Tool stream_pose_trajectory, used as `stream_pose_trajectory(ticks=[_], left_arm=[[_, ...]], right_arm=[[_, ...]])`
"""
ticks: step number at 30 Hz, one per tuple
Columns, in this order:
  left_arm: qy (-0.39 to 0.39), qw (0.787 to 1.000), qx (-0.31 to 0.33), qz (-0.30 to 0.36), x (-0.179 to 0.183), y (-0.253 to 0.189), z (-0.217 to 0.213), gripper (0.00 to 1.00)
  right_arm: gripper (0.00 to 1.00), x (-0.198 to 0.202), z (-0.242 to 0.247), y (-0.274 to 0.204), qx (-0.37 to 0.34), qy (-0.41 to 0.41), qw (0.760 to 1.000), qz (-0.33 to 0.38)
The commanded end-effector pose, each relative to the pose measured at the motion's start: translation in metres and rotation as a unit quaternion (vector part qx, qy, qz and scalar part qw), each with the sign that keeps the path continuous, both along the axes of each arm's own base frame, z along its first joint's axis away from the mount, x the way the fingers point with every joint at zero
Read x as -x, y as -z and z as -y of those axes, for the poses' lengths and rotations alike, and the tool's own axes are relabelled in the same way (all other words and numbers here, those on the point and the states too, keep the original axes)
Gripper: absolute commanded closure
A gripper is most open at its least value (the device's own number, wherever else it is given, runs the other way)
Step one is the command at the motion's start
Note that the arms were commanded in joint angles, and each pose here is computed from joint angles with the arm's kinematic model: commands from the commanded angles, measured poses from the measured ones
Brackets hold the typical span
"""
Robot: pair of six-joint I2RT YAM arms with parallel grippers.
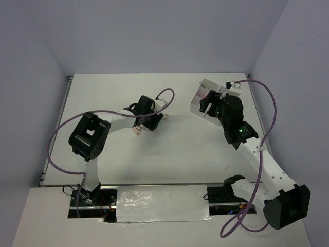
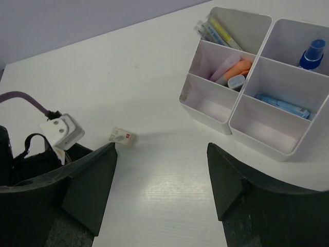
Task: Sort the stationery into containers
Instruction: Pick up the stationery from the center of the board.
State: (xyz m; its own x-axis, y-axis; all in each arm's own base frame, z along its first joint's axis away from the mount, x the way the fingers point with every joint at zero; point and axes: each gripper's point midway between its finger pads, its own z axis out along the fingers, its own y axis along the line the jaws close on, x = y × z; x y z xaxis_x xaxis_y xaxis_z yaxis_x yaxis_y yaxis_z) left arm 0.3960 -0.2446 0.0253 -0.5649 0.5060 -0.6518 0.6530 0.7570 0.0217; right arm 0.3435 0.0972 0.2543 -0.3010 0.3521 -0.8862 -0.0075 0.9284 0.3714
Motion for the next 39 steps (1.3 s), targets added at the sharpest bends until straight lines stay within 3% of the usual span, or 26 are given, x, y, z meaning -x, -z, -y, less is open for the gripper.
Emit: stream_pose_trajectory(ticks=[1,3,4,7,12,16,21,26,39], left_arm=[[0.005,1.000,-0.008,-0.017,0.007,0.008,0.000,0.40],[0.002,0.999,-0.011,-0.031,0.019,0.015,-0.002,0.46],[-0.002,0.999,-0.009,-0.036,0.023,0.017,-0.001,0.56],[-0.004,0.998,-0.030,-0.056,0.042,0.028,0.001,0.74],[0.010,0.996,-0.043,-0.076,0.083,0.036,0.020,0.95],[-0.025,0.999,-0.013,-0.030,0.086,0.011,0.032,0.99],[-0.020,0.991,0.123,0.047,0.104,-0.051,0.068,1.00],[0.015,0.972,0.211,0.100,0.136,-0.087,0.086,1.00],[0.028,0.942,0.297,0.155,0.148,-0.126,0.091,1.00]], right_arm=[[0.22,0.009,-0.009,-0.025,0.007,-0.017,0.999,0.027],[0.22,0.013,-0.013,-0.030,0.008,-0.022,0.999,0.034],[0.22,0.017,-0.017,-0.032,0.006,-0.028,0.999,0.037],[0.22,0.024,-0.025,-0.037,-0.006,-0.054,0.998,0.039],[0.17,0.032,-0.041,-0.029,-0.041,-0.093,0.994,0.043],[0.16,0.026,-0.051,0.025,-0.063,-0.092,0.993,-0.026],[0.14,0.028,-0.065,0.060,-0.146,-0.088,0.984,-0.048],[0.14,0.035,-0.095,0.069,-0.223,-0.118,0.965,-0.064],[0.20,0.064,-0.167,0.102,-0.236,-0.197,0.940,-0.147]])
